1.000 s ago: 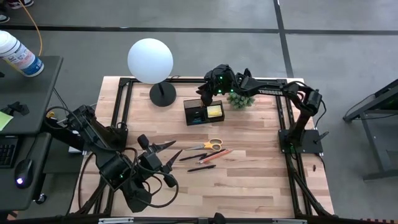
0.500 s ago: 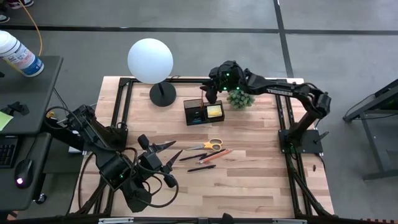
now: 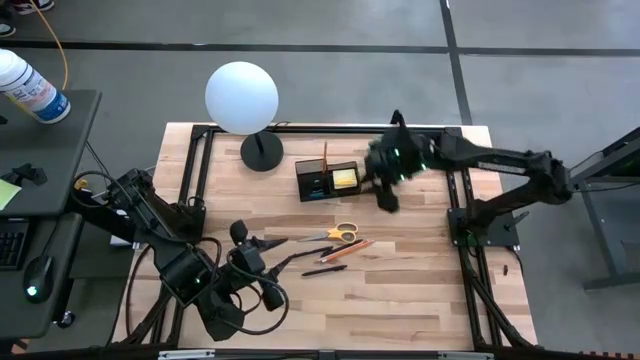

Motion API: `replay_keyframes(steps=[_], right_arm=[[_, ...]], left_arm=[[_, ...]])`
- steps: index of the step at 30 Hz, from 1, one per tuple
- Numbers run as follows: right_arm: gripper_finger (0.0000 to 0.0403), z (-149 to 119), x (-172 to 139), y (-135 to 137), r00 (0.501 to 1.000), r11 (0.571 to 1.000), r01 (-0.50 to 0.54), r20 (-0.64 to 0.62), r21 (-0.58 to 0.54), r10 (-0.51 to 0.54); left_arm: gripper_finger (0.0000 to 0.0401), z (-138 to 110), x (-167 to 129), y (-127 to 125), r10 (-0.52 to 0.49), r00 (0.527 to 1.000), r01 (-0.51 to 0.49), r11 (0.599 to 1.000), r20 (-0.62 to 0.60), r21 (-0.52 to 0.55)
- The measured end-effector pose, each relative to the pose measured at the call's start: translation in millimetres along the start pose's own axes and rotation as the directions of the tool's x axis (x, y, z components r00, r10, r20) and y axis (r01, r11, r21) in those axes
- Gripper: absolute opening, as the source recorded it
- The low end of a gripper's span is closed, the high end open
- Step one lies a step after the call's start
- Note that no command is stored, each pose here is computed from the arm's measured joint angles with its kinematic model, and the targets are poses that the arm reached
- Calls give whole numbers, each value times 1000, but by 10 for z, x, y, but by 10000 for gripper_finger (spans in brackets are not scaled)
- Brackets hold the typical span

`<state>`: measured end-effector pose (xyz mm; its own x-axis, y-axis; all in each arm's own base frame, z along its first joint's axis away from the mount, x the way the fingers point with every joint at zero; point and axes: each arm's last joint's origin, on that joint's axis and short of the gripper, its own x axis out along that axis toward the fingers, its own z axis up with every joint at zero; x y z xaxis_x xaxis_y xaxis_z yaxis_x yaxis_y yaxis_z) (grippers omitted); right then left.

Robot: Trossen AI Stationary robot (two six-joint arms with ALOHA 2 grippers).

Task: Pick and place office supplies into organizer
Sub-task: Put the orange pencil into the desk organizer

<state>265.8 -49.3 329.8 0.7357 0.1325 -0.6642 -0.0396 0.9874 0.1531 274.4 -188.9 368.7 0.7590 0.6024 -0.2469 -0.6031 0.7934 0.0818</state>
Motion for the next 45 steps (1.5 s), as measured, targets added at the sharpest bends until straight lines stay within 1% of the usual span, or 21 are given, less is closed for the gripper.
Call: replay_keyframes(steps=[2,6,9,11,13,15,17,21,23,27,29,36,39,41,45], right_arm=[[124,-156,36,198,999,999,-34,-31,11,35],[124,-559,140,519,999,997,-31,-31,75,33],[124,-900,227,705,999,984,-33,39,177,27],[124,-1101,269,813,994,968,-52,108,246,26],[124,-1260,279,916,983,950,-82,184,300,26],[124,-1386,289,998,970,941,-87,243,328,5],[124,-1481,280,1074,963,940,-71,270,332,-23],[124,-1563,245,1222,953,952,-40,297,304,-55],[124,-1591,237,1275,949,957,-20,306,288,-72],[124,-1631,217,1326,943,960,12,316,280,-104],[124,-1657,221,1325,947,962,34,299,270,-118],[124,-1710,233,1310,961,952,45,248,304,-125],[124,-1707,233,1305,959,948,48,251,315,-132],[124,-1705,232,1299,953,937,56,260,344,-152],[124,-1702,230,1295,948,908,44,268,417,-169]], left_arm=[[159,-43,26,-15,-16,999,15,1000,-37,-18],[159,-178,125,-96,-36,992,33,999,-123,-25],[158,-323,282,-227,-54,978,51,998,-203,-20],[158,-441,421,-334,-69,964,68,998,-259,-10],[158,-524,563,-437,-84,956,82,996,-282,-19],[158,-601,708,-526,-91,952,88,996,-291,-21],[158,-660,858,-609,-107,950,103,994,-292,-30],[158,-741,1166,-701,-172,930,170,985,-325,-34],[158,-801,1304,-711,-185,918,188,982,-350,-24],[158,-851,1528,-672,-185,908,187,982,-377,-32],[158,-867,1607,-645,-190,898,189,981,-398,-42],[158,-911,1717,-616,-234,859,244,969,-455,-38],[158,-989,1737,-640,-263,824,279,959,-503,-44],[158,-1061,1752,-647,-243,813,274,962,-530,-22],[158,-1253,1771,-617,-155,777,243,968,-611,63]])
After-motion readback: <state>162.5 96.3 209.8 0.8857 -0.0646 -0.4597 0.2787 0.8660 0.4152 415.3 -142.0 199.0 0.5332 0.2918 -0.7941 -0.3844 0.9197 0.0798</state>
